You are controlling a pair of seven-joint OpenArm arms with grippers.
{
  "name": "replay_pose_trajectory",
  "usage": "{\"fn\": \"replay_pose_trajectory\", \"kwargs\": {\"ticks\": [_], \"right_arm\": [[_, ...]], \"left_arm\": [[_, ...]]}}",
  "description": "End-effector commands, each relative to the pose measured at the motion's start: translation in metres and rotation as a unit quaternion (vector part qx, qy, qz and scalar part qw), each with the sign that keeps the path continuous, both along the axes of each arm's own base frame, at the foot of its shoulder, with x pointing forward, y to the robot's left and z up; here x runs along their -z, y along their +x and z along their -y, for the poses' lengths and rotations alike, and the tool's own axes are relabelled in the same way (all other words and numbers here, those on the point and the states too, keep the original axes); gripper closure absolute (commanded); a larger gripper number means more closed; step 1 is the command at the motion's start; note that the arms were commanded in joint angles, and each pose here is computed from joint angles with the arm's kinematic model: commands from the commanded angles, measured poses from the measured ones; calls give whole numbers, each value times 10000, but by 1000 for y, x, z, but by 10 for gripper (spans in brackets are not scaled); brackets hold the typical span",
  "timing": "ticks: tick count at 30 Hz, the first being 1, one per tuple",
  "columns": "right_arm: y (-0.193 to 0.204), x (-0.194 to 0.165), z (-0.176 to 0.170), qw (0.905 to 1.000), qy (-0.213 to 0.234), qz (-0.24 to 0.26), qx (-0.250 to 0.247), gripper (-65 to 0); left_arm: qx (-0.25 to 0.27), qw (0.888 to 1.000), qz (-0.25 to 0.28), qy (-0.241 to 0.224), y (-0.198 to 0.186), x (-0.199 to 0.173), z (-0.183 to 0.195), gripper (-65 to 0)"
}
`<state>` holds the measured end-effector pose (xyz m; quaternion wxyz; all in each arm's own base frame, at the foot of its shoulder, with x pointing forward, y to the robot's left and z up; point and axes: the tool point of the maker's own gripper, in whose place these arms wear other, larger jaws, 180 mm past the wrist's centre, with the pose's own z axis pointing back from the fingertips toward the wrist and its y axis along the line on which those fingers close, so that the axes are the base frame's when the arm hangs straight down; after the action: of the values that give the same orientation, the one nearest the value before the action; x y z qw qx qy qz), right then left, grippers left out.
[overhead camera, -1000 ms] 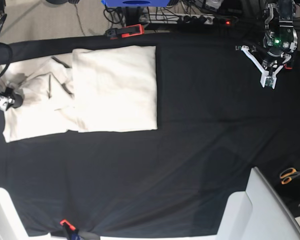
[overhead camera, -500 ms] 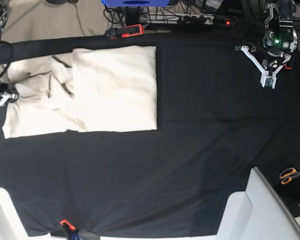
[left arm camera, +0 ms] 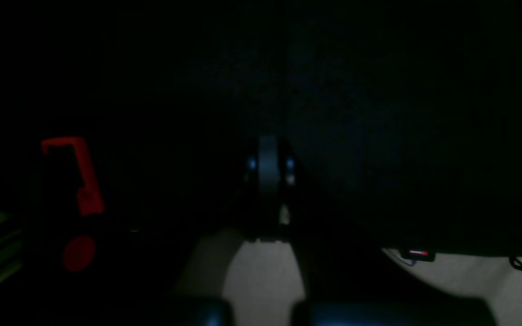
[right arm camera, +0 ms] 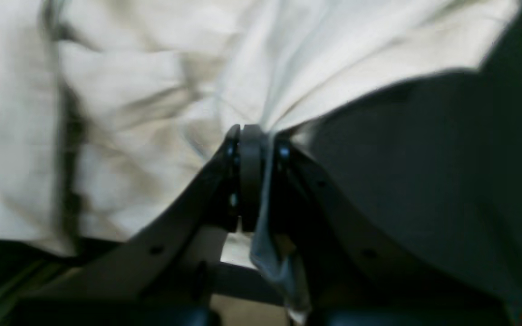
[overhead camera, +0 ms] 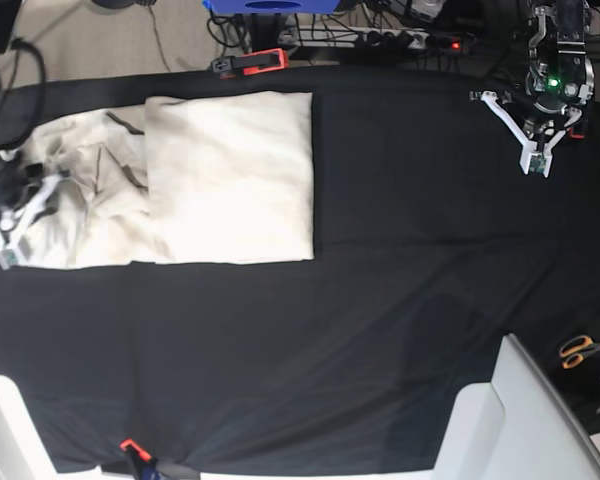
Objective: Fold the T-shirt properly
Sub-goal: 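Lift the held end and fold it over onto the shirt with the right gripper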
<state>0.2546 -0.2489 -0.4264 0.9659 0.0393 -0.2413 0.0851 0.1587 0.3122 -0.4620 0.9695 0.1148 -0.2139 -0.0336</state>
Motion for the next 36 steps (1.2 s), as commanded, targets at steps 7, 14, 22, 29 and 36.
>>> {"fn": "replay_pose_trajectory", "kwargs": {"ticks": [7,14,22,29,36], "right_arm": [[3,-21,-60,9987,79,352,-354,-2],[-6,-24,-120,9967,305,340,-671,-2],[-15,-18,-175,9948,504,159,-873,-2],[-12,-24,-216,9915,547,194,-1168,-2],[-7,-26,-240,9903,633,211,-1220,-2]], "left_arm": [[9,9999,109,77,5,-6,-5,0],[9,9999,109,77,5,-6,-5,0],[9,9999,109,77,5,-6,-5,0],[9,9999,109,77,5,-6,-5,0],[9,9999,109,77,5,-6,-5,0]]}}
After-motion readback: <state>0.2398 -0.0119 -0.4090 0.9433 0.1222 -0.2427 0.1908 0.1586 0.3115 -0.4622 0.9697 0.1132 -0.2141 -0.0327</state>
